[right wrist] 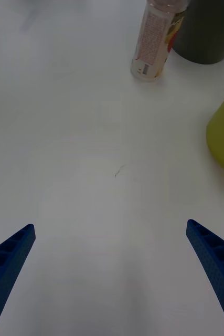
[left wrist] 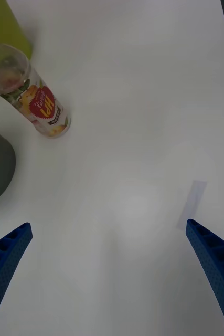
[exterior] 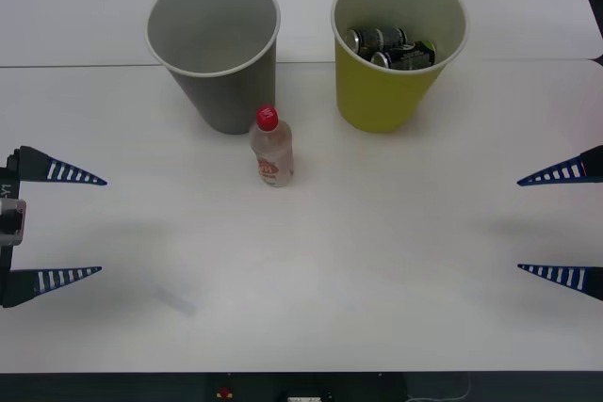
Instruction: Put the can into the green bin and the plastic bottle into the gray bin
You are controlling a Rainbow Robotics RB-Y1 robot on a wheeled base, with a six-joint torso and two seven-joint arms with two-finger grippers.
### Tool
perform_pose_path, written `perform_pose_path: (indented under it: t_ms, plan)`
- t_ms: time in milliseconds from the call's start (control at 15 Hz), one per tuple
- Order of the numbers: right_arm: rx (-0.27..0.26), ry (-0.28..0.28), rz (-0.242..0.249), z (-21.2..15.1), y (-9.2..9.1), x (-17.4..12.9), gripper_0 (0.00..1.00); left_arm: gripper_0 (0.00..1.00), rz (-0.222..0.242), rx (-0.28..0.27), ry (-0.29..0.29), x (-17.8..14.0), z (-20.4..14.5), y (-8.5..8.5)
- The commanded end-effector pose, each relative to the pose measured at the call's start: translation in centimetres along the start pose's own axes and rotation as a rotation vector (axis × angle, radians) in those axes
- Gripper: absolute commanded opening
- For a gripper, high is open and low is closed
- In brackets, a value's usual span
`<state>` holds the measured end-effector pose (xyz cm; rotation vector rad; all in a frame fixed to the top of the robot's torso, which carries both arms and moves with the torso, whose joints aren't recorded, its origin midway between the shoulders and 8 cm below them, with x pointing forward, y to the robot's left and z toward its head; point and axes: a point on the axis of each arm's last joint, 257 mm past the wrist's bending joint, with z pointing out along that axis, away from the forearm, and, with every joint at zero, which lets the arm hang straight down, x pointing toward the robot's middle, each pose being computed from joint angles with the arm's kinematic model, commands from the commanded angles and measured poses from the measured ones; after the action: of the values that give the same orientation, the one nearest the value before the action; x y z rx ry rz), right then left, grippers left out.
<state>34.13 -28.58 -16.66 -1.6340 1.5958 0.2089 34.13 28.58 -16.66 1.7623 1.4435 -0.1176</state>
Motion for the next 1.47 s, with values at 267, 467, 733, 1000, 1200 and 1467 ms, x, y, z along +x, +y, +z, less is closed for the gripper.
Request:
perform_pose_path:
  t_ms: [267,467,733,1000,1200,1467]
  plan:
    - [0.0,0.0,0.0,0.0,0.0,0.0,1.0,1.0,0.006,-0.033,0.007,0.2,-0.7,1.3]
    - [0.0,0.0,0.0,0.0,0.0,0.0,1.0,1.0,-0.027,-0.035,-0.009,0.4,-0.3,1.0]
    - [0.0,0.0,0.0,0.0,0.0,0.0,1.0,1.0,-0.248,-0.047,-0.129,0.8,1.5,-0.4]
    - [0.0,0.0,0.0,0.0,0.0,0.0,1.0,1.0,-0.413,-0.098,-0.222,0.4,3.4,-0.7]
    - [0.0,0.0,0.0,0.0,0.0,0.0,1.0,1.0,-0.478,-0.164,-0.264,0.5,4.4,-0.2]
    - [0.0,0.0,0.0,0.0,0.0,0.0,1.0,1.0,-0.576,-0.267,-0.343,0.7,5.7,0.3]
